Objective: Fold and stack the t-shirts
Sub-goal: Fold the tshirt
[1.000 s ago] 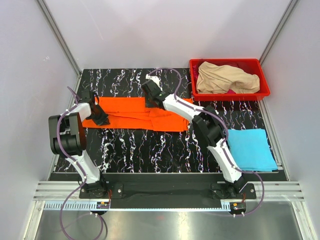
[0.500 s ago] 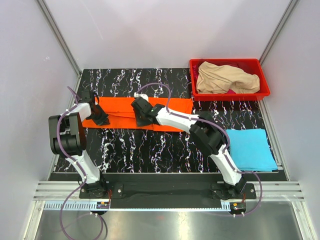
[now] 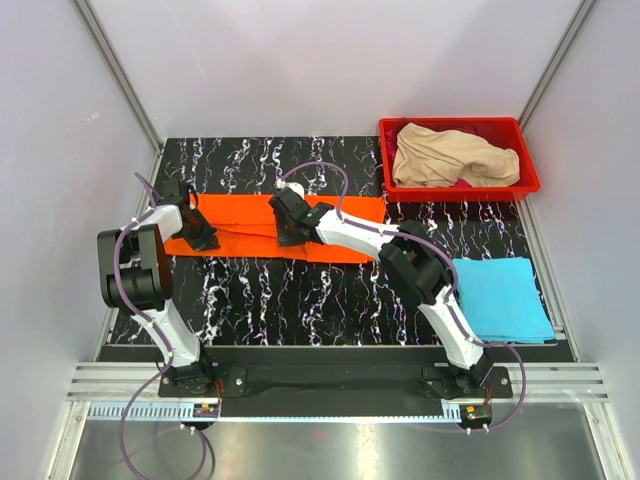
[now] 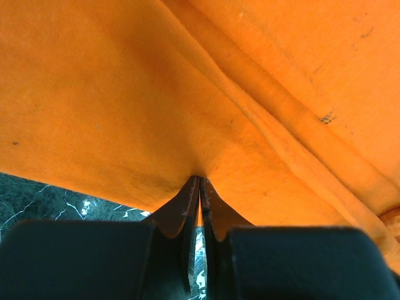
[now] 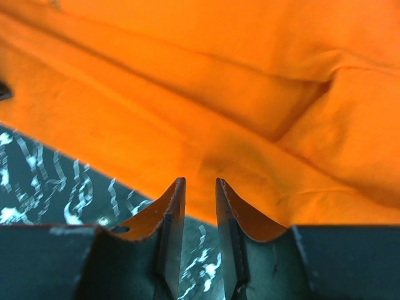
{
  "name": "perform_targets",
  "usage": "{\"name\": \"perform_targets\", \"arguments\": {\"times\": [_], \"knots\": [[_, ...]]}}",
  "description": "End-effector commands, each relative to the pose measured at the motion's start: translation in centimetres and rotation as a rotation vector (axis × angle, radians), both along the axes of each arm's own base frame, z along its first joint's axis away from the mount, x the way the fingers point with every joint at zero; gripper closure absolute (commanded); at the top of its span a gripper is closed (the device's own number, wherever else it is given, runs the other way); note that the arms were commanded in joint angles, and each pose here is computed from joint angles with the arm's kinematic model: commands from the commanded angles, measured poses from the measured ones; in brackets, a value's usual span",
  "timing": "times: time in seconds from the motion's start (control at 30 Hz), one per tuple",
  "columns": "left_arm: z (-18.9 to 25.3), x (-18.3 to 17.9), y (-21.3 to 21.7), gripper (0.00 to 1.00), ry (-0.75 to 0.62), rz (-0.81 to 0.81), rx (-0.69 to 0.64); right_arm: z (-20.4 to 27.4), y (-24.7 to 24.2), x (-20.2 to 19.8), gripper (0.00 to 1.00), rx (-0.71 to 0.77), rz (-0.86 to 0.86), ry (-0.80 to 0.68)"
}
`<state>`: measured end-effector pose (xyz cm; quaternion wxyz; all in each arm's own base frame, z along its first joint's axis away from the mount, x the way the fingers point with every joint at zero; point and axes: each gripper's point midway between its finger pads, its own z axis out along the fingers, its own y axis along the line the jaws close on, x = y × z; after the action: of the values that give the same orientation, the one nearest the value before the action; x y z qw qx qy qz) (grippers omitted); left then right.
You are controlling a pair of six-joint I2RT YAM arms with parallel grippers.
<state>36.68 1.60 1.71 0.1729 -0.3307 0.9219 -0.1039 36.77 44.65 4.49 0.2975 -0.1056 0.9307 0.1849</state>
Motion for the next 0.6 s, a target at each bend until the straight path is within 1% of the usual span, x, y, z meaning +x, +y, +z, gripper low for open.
{"name": "perform_targets", "arguments": {"times": [0.0,0.17,0.27,0.47,0.53,0.57], "knots": [[-1.0,-0.2,1.1,0.90,0.033,0.001,0.038,-0.2,-0.7,2.3,0.66,0.018,-0.058,-0.016],[-1.0,-0.1,1.2,0.90,0.035,0.003,0.039,-0.4,-0.6,2.2,0.66,0.011,-0.053,-0.029],[-1.0,-0.2,1.3,0.90,0.040,0.002,0.043,-1.2,-1.4,3.0,0.66,-0.036,-0.074,-0.051],[-1.6,-0.8,1.5,0.90,0.055,0.008,0.041,-0.7,-3.3,7.4,0.62,-0.093,-0.123,-0.141],[-1.7,-1.0,1.6,0.90,0.061,0.005,0.043,1.0,-3.3,9.1,0.61,-0.101,-0.125,-0.196],[-1.7,-1.1,1.5,0.90,0.060,0.002,0.044,0.5,-3.4,9.6,0.60,-0.116,-0.119,-0.197]]}}
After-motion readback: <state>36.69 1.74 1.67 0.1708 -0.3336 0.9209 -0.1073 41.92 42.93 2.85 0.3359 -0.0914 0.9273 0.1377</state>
